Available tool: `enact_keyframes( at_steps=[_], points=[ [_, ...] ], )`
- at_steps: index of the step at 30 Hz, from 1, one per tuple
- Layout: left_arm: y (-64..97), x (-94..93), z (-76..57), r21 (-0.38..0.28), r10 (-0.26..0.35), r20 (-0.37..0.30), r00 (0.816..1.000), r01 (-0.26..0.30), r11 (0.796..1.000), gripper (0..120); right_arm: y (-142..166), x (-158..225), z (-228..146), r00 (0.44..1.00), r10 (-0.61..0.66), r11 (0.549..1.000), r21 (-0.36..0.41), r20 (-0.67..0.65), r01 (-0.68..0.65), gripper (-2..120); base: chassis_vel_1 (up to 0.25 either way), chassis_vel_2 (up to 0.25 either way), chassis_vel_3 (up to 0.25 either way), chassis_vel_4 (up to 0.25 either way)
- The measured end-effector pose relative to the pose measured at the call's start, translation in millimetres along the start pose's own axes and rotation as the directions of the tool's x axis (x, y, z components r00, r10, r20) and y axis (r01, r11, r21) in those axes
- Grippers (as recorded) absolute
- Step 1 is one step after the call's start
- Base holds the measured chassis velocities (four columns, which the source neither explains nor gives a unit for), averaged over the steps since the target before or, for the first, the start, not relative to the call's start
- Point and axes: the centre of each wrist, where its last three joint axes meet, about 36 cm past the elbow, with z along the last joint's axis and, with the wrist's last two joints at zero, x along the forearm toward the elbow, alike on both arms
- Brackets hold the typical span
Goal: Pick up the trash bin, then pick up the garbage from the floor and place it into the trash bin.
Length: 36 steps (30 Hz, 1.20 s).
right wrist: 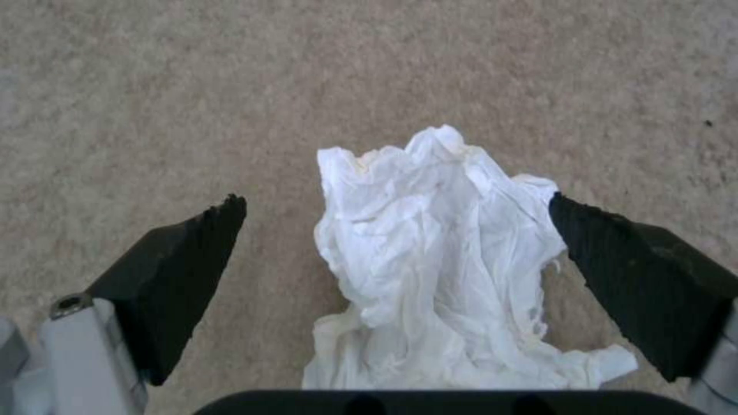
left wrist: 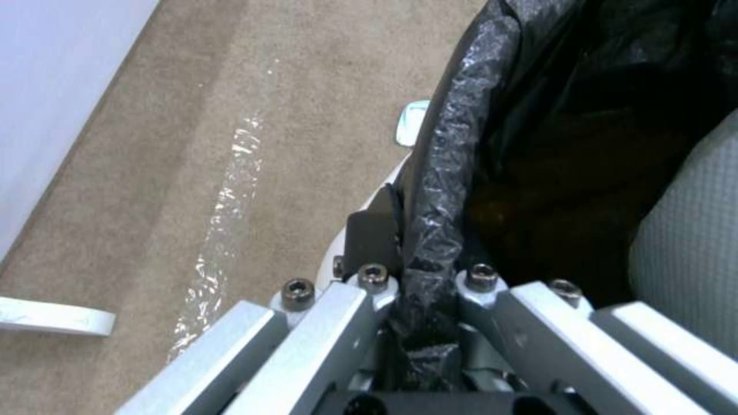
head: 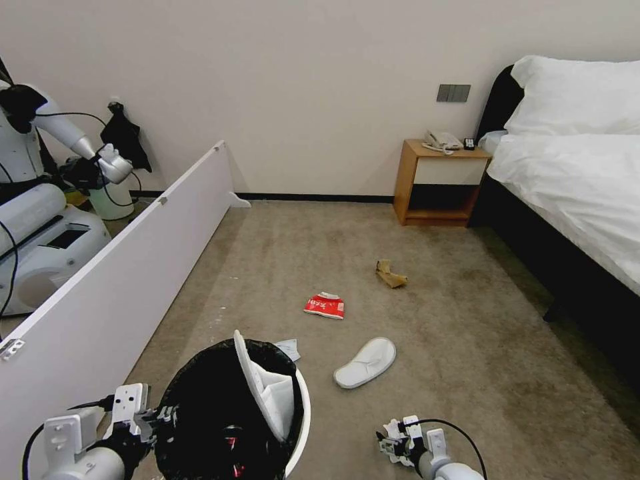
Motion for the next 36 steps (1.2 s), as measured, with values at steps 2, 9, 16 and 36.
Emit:
enact_keyframes(
  at_steps=[2, 9, 16, 36],
  points=[
    [-0.1, 0.1, -0.2, 0.0, 0.0, 0.001, 1.0, 0.0, 1.0, 2, -1, 0, 0, 1.0, 0.001, 1.0, 0.0, -0.002, -0.001, 100, 0.0, 0.0, 0.0, 0.0],
    [-0.4, 0.7, -0.7, -0.001, 0.001, 0.003, 1.0, -0.001, 1.0, 2, -3, 0, 3, 1.0, 0.002, 1.0, -0.003, -0.011, -0.002, 100, 0.0, 0.0, 0.0, 0.0],
    [-0.5, 0.8, -0.6, 0.0, 0.002, 0.003, 1.0, -0.002, 1.0, 2, -5, 0, 4, 1.0, 0.002, 1.0, -0.006, -0.019, -0.002, 100, 0.0, 0.0, 0.0, 0.0],
    [-0.7, 0.8, -1.2, 0.001, 0.004, 0.005, 1.0, -0.004, 1.0, 2, -13, -2, 11, 0.999, 0.001, 1.0, -0.015, -0.047, -0.001, 36, 0.0, 0.0, 0.0, 0.0]
  ],
)
